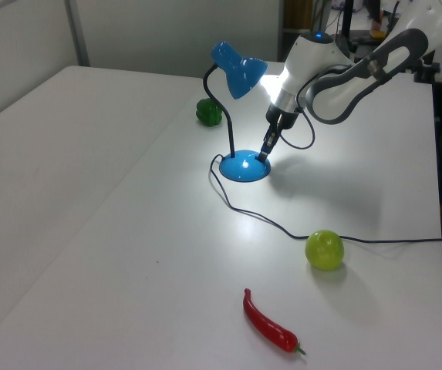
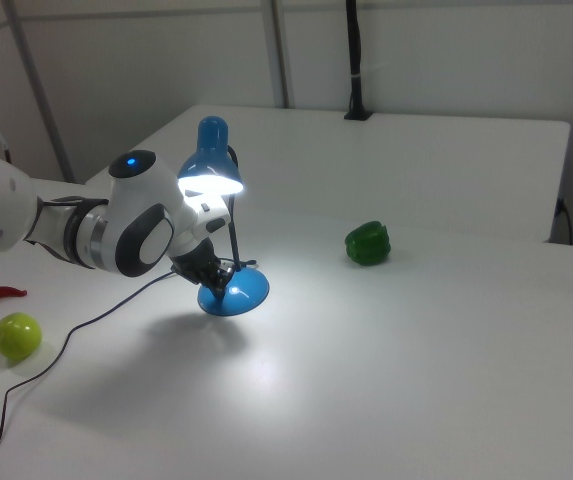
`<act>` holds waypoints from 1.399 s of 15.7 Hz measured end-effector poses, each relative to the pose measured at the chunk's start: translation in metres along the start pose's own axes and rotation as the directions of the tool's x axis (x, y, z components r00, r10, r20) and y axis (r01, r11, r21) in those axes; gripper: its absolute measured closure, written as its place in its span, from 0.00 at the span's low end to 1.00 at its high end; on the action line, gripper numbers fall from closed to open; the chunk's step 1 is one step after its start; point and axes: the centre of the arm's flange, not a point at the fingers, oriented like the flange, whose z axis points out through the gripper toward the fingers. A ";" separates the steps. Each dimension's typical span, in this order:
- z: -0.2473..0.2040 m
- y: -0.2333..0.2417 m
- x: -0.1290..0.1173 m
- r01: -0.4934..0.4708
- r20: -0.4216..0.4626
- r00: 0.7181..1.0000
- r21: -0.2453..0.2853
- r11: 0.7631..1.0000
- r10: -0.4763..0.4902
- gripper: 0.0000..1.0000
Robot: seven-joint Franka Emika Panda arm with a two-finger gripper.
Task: Turn off lamp
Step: 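Lower the gripper onto the base switch and press it down, then lift the gripper up away from the lamp base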
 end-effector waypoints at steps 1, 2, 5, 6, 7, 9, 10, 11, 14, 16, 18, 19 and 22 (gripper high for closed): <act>0.000 0.000 0.000 0.000 0.000 1.000 0.000 1.000 0.000 0.99; 0.000 0.000 0.000 0.000 0.000 1.000 0.000 1.000 0.000 0.99; 0.003 0.000 -0.002 0.000 0.006 1.000 0.000 1.000 0.000 0.99; 0.003 0.000 -0.002 0.004 0.006 1.000 -0.002 1.000 -0.004 0.99; 0.003 0.000 -0.002 0.008 0.006 1.000 -0.004 1.000 -0.008 0.99; 0.003 0.000 -0.002 0.012 0.007 1.000 -0.005 1.000 -0.012 0.99; 0.003 0.000 -0.002 0.014 0.007 1.000 -0.006 1.000 -0.014 0.99; 0.003 0.000 -0.003 0.014 0.011 1.000 -0.007 1.000 -0.014 0.99; 0.003 0.002 -0.010 0.012 0.077 0.997 -0.003 1.000 -0.012 0.99; -0.004 0.004 -0.014 0.012 0.127 0.992 -0.001 1.000 -0.011 0.99; -0.019 0.004 -0.016 0.011 0.172 0.985 0.003 1.000 -0.012 0.99; -0.027 0.004 -0.017 0.012 0.194 0.981 0.004 1.000 -0.013 0.98; -0.055 0.004 -0.021 0.017 0.252 0.967 0.006 1.000 -0.018 0.89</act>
